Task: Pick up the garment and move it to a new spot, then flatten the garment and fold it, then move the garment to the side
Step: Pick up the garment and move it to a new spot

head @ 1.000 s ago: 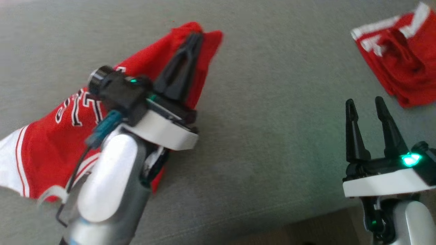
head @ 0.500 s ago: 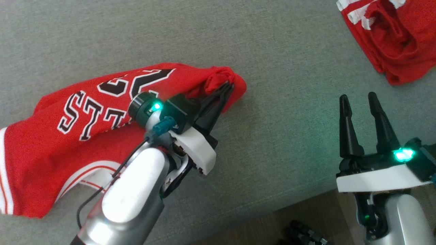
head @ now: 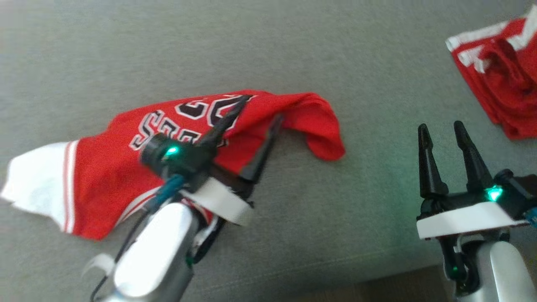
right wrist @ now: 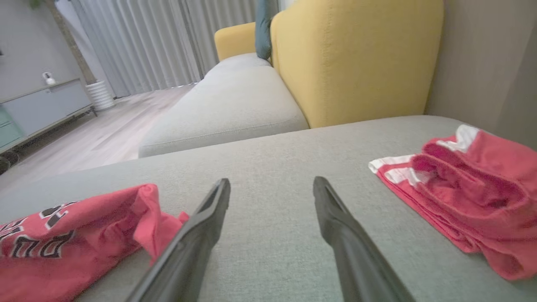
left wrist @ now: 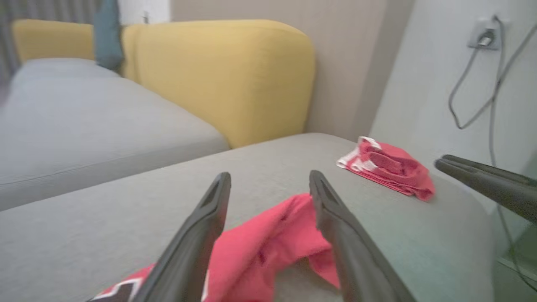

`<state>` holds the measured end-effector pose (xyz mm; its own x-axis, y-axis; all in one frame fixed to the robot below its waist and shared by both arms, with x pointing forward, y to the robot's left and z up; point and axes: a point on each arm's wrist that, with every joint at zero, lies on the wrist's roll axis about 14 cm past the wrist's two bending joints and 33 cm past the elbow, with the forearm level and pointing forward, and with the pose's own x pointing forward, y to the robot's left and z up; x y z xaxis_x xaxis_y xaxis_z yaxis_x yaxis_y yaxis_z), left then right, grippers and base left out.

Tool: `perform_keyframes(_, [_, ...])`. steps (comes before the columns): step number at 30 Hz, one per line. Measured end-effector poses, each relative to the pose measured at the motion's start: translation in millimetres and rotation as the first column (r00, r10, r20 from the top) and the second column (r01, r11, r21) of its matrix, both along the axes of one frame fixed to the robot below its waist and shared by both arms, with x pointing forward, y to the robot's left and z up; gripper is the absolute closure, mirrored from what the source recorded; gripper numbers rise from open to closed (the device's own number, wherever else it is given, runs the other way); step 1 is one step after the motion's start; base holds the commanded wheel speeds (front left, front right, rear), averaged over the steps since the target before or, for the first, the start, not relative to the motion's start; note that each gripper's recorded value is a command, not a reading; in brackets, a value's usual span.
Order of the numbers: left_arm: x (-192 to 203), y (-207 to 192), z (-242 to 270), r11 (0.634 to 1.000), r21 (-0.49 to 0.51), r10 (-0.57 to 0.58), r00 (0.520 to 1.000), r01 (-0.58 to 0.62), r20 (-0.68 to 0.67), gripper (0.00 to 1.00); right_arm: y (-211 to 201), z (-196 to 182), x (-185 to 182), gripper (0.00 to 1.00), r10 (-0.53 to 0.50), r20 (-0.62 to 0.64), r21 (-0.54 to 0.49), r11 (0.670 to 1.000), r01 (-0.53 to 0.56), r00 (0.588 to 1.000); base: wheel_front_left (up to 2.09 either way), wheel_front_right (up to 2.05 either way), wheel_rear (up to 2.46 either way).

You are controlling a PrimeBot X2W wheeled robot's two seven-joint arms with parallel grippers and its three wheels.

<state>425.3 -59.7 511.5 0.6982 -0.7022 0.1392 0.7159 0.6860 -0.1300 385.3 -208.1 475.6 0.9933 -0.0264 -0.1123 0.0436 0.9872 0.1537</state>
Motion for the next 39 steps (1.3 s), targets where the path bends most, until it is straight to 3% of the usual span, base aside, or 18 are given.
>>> perform_keyframes(6, [14,87,3,0.955,0.027,0.295,0.955,-0.295,0.002,0.0,24,15,10,0.0,0.079,0.025,-0.007,0.997,-0.079,0.997,0.0,0.0,0.0])
perform_keyframes(13, [5,183,5,0.832,0.054,0.553,0.833,-0.553,0.004,0.0,44,20,12,0.0,0.143,0.025,-0.019,0.99,-0.142,0.989,0.0,0.0,0.0])
perform_keyframes(18, [-13,222,2,0.765,0.066,0.643,0.766,-0.641,-0.008,0.0,54,26,11,0.0,0.175,0.03,-0.021,0.984,-0.175,0.984,0.0,0.0,0.0])
perform_keyframes(39, [-58,218,-6,0.785,0.087,0.618,0.786,-0.614,-0.026,0.0,47,31,-30,0.0,0.159,0.011,-0.031,0.987,-0.158,0.987,0.0,0.0,0.0])
